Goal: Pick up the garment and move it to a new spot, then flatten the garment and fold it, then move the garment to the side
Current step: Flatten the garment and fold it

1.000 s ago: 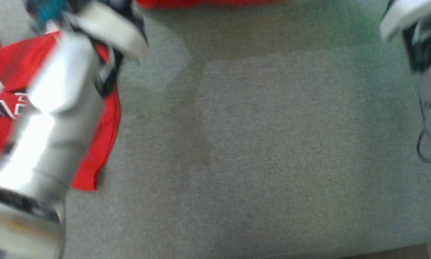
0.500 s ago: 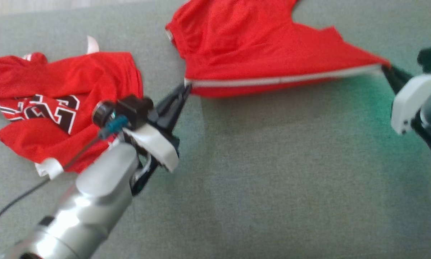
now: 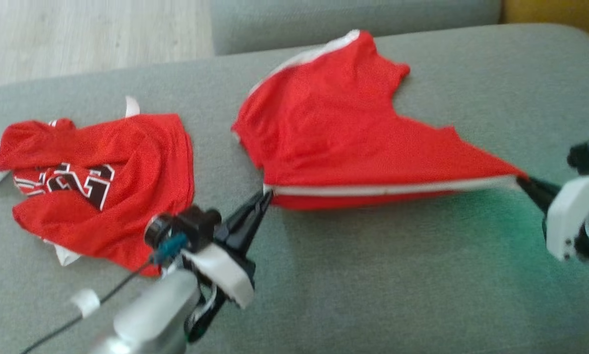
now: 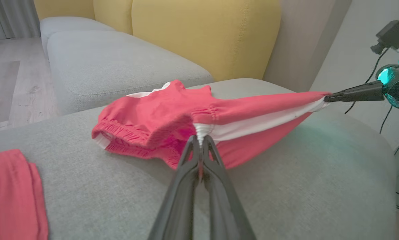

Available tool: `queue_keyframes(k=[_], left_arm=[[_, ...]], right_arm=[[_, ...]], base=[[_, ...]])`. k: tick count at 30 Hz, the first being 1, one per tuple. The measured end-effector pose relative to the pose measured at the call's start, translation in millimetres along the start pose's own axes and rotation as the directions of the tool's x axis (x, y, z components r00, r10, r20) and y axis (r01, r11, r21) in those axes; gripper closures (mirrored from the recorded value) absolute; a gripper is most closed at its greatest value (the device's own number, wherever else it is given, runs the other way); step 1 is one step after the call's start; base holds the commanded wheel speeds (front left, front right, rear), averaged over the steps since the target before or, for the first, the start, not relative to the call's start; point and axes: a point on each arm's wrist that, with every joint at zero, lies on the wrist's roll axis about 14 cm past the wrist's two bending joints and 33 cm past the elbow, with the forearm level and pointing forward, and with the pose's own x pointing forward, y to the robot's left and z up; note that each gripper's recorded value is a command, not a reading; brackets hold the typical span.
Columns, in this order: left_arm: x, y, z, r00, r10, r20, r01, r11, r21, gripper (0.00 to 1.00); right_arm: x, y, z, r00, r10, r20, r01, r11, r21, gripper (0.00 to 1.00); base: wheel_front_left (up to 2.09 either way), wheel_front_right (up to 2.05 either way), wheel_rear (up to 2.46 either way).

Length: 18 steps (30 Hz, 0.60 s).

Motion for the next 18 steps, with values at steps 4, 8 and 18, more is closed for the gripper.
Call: queue_keyframes(k=[4,8,18], left_arm=[[-9,-21,1,1.000,-0.027,0.012,0.028,0.999,-0.029,1.00],[-15,-43,0,0.998,-0.069,0.003,0.069,0.997,-0.042,1.00],[-12,-28,12,0.999,-0.018,0.029,0.019,0.998,-0.057,1.00]], right_arm=[[-23,2,-25,0.999,0.015,-0.051,-0.015,1.000,0.010,1.00],[-41,-3,-38,0.997,0.015,-0.076,-0.013,1.000,0.025,1.00],[-32,-26,15,0.996,-0.052,0.067,0.055,0.997,-0.044,1.00]], base=[[0.00,0.00,0.00],[0.00,0.00,0.00],[0.00,0.00,0.00]])
